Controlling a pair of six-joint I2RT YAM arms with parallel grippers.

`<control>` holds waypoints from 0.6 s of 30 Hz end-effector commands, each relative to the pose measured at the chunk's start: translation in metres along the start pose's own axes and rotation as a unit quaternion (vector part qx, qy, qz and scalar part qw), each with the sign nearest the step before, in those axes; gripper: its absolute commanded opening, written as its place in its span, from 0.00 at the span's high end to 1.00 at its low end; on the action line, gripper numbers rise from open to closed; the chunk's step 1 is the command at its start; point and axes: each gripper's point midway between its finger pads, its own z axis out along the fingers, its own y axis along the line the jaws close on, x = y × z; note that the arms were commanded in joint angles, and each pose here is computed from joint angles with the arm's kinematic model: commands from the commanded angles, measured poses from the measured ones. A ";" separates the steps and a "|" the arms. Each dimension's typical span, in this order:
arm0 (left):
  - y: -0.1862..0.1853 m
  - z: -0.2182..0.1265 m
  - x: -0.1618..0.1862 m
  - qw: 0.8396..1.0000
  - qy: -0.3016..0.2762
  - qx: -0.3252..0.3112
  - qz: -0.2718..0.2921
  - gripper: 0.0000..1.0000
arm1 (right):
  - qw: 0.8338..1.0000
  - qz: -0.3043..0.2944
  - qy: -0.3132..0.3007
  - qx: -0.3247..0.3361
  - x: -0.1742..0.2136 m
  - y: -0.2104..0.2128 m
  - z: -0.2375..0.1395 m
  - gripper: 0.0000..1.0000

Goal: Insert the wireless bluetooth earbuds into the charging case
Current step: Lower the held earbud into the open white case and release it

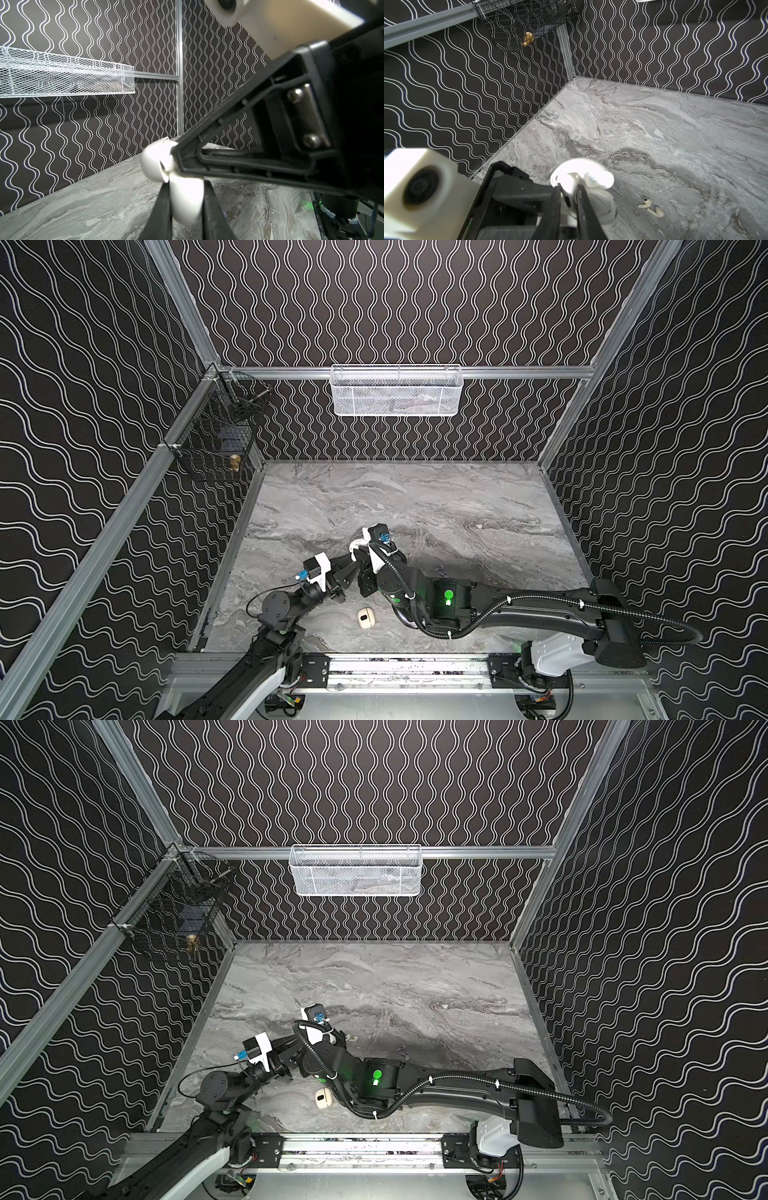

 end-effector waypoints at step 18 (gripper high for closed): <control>-0.010 0.002 -0.012 0.999 -0.019 0.030 0.026 1.00 | 0.999 0.029 -0.019 -0.036 -0.042 -0.005 -0.043 0.71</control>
